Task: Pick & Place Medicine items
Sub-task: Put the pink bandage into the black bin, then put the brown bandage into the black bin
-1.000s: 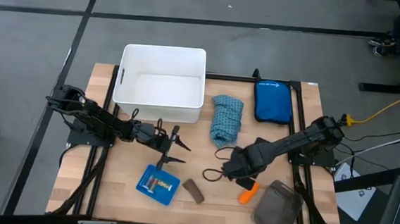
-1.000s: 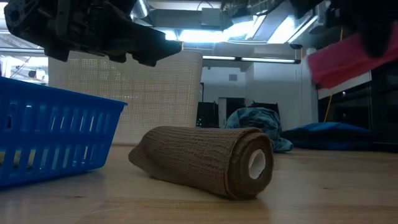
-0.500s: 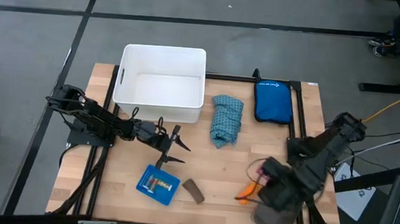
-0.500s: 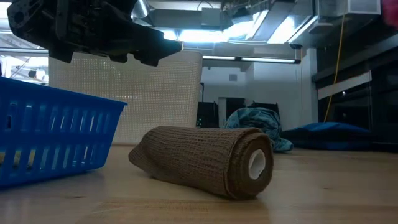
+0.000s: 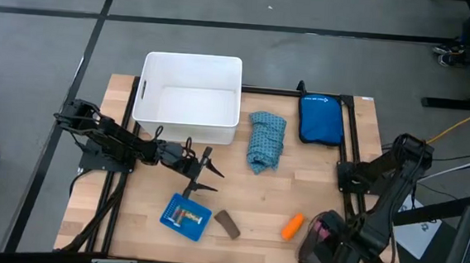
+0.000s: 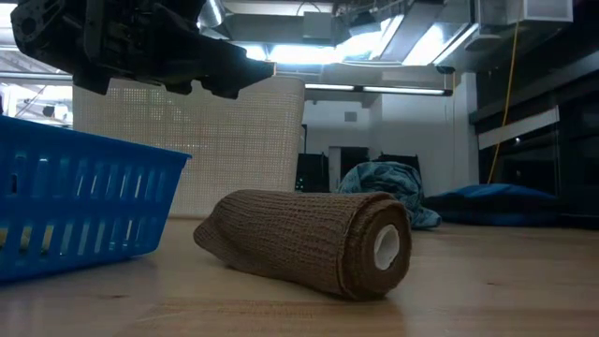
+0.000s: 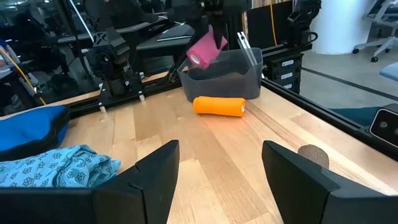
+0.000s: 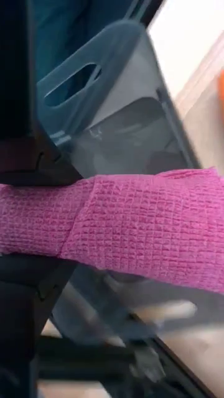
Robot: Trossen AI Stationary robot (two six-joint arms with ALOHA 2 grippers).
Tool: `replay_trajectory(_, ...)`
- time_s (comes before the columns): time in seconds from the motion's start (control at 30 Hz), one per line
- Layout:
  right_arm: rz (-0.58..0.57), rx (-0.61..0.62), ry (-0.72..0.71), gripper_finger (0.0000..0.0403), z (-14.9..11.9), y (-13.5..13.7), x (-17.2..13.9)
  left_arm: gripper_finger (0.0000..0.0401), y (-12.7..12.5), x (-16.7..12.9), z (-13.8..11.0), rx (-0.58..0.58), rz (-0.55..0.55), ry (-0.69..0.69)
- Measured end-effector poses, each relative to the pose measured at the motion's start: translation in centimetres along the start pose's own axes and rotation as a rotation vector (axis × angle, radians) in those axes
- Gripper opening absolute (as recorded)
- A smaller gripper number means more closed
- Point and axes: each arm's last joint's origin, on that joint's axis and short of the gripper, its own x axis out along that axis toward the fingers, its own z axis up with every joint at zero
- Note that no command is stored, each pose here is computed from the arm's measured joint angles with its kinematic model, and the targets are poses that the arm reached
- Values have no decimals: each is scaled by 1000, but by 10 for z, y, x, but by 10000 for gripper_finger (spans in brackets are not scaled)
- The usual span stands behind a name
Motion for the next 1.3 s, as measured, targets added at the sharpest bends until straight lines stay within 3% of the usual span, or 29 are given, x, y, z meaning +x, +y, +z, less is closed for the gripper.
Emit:
replay_trajectory(0.47, -76, -1, -47, 135, 3, -13, 20, 226, 0, 0, 0, -23, 4, 1)
replay_trajectory(0.8, -149, 9, -42, 256, 10, -16, 19, 226, 0, 0, 0, -47, 7, 5)
replay_trajectory(0.93, -165, 5, -15, 288, 9, -17, 18, 226, 0, 0, -1, -47, 6, 11)
replay_trajectory(1.3, -150, -8, -45, 279, 9, -16, 16, 226, 0, 0, -1, -47, 11, 12)
